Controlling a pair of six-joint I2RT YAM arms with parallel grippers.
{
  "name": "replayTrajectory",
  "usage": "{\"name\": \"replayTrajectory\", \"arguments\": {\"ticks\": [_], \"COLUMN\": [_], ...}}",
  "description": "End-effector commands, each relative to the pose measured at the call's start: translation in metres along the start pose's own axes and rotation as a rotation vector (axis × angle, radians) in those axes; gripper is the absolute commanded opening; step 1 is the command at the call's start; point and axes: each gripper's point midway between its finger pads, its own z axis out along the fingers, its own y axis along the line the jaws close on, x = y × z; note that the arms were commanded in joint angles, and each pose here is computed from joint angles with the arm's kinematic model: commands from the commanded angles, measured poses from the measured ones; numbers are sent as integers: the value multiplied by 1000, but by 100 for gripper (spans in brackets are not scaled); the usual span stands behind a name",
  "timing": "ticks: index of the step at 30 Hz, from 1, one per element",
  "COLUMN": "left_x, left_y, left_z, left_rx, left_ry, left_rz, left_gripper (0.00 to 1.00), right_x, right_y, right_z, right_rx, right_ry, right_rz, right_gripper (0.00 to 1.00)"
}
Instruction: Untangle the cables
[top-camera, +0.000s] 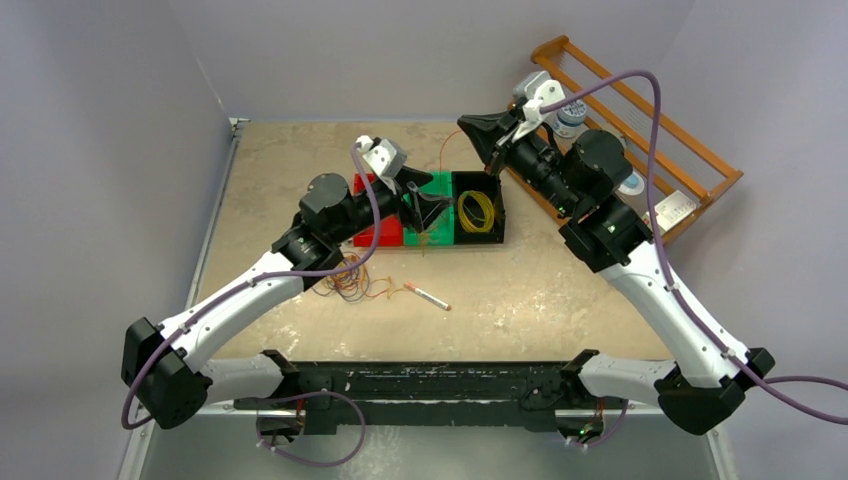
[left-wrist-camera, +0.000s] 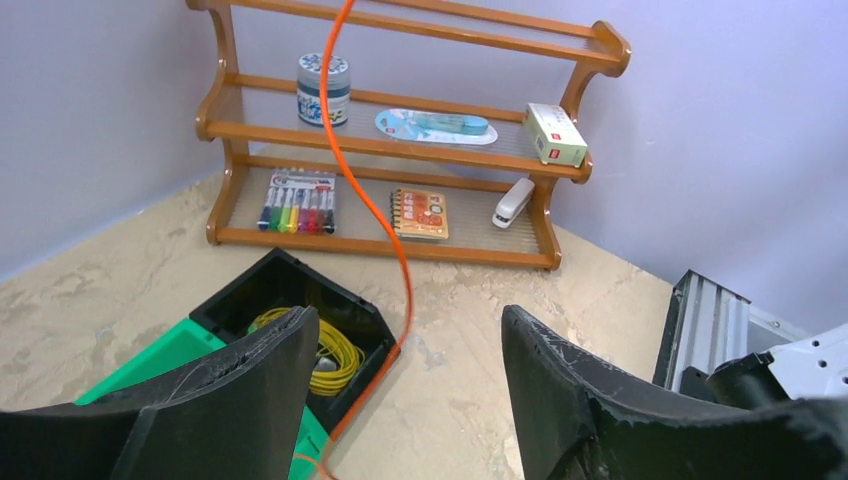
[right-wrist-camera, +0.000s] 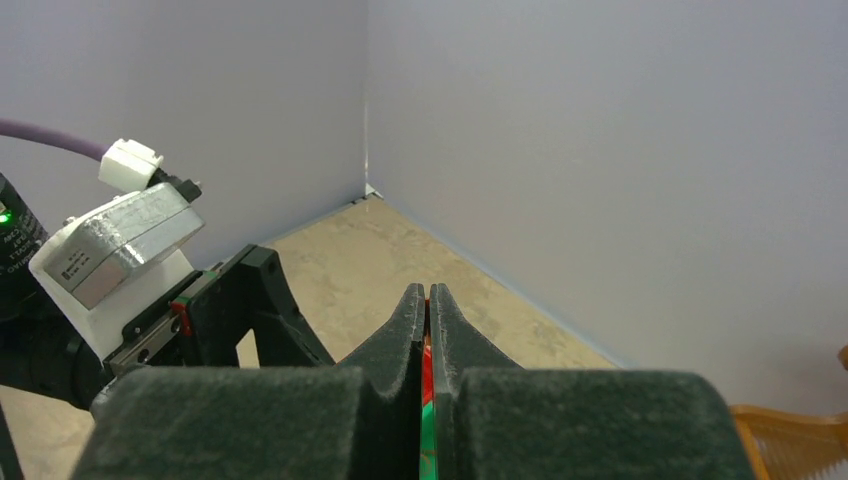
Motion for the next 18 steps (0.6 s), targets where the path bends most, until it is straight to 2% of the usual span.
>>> {"name": "replayTrajectory", "arguments": {"ticks": [1,7,11,13,16,17,18], "left_x": [-47,-53,-58,-61,-62,-61,-59], "left_y": [-14,-6,-8,-10,-7,-5,-5], "left_z": [7,15,22,25,29,30,30], "left_rx": [61,26,45,52,35,26,18], "left_ry": [-126,-153,-161,-161,-129,-115,-103], "left_rz": [77,77,57,45,20,14,7], "left_gripper": [66,61,52,41,6,0,0], "right_x": [-40,-39,-36,-33,-25,-24,-17], "right_y": [9,15,18,18,14,10,2], "right_z": [-4,-4,-4,-3,-4,-6,-7], "right_rx": [-55,-90,-106,-105,-74,-51,-2], "right_ry": [-101,-95,-86,-79,-71,-74,-66], "right_rz": [17,24,29,33,48,53,58], "right_gripper": [0,0,0,0,0,0,0]}}
